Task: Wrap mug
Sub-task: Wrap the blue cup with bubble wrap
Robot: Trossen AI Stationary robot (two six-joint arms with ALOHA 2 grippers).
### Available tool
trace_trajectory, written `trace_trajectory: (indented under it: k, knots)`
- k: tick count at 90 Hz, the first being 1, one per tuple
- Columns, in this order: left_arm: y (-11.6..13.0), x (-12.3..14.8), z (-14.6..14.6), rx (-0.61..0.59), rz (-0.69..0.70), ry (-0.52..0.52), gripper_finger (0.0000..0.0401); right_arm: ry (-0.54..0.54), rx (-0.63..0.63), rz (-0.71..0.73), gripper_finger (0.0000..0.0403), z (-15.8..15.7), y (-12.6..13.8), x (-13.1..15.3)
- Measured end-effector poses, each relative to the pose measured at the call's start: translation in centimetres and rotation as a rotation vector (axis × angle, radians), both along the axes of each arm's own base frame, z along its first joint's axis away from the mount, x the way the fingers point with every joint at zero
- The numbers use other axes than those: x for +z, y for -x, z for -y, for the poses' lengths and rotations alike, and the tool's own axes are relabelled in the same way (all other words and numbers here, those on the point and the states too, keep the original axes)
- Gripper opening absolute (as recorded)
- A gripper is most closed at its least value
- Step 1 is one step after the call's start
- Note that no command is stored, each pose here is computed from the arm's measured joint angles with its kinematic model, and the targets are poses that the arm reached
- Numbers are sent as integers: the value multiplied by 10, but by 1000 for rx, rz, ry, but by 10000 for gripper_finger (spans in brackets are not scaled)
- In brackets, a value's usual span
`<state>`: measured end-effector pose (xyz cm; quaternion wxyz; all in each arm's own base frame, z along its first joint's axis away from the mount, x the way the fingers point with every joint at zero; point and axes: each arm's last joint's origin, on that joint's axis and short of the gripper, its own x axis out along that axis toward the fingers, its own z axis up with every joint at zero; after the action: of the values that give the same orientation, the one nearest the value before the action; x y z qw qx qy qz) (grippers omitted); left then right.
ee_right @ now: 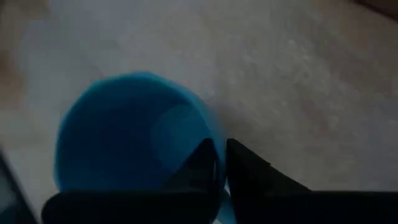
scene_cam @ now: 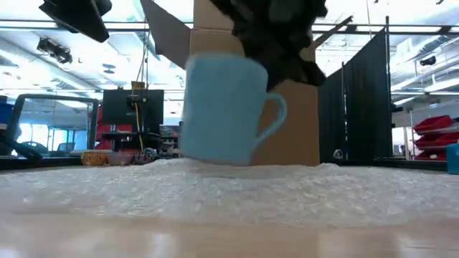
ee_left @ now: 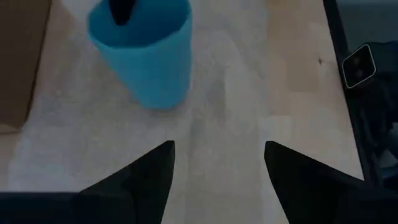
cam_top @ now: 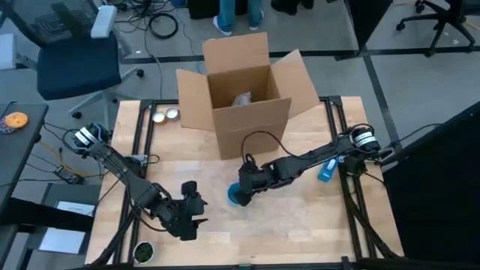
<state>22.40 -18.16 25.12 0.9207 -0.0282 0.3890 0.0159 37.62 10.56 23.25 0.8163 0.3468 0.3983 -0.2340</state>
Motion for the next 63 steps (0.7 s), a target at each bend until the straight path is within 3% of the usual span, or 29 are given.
trace_trajectory:
  k: [31,63]
  knots:
    - [0,0,0,13,1,11,234,50,-210,4,2,-16,13,-4]
    - [0,0,-1,-17,6,-30,234,27,-225,-13,6,-18,1,-27]
